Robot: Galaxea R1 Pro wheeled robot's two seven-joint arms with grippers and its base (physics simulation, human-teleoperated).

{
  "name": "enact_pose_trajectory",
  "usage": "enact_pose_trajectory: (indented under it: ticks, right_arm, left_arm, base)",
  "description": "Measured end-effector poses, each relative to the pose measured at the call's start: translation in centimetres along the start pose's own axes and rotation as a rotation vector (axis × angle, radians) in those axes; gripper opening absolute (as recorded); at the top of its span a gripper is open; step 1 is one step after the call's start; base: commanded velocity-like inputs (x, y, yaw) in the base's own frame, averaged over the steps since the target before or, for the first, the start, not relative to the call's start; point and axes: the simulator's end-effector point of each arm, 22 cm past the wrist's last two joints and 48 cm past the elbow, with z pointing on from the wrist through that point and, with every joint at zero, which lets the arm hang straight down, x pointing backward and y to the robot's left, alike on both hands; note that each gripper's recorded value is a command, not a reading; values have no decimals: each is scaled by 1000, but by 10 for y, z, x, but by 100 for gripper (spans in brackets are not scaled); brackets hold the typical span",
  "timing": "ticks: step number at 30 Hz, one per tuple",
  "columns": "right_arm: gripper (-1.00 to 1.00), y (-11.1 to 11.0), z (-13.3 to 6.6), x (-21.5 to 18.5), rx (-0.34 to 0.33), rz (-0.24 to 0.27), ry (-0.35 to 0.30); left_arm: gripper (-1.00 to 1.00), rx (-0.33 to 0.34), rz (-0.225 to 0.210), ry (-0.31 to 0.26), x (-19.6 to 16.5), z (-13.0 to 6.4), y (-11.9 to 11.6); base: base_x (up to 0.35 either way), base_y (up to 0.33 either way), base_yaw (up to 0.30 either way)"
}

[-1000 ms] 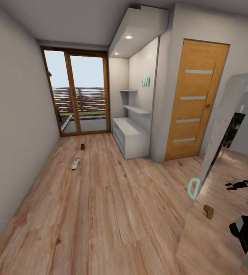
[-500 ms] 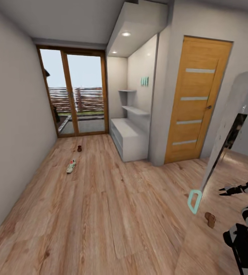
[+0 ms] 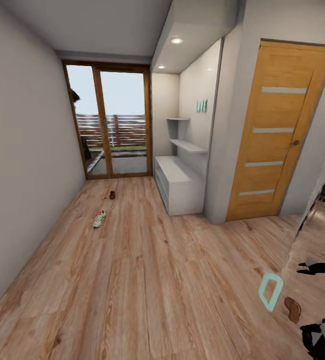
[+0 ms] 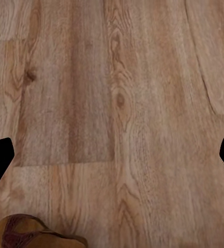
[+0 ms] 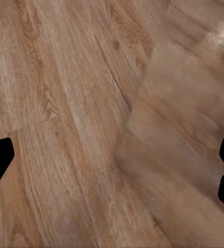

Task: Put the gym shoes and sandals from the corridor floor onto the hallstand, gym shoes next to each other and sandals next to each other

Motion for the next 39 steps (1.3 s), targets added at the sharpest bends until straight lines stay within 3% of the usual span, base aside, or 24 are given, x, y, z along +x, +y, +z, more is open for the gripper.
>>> enact_pose_trajectory:
  ticks: [20,39]
  right_arm:
    - [100,0,0,0,0,0,0]
    - [100,0,0,0,0,0,0]
  left_arm:
    - [100,1,-1,0,0,0,-1]
    - [100,-1,-1,0,0,0,0]
  base:
    - [233,-190,260]
    - [55,-30,33]
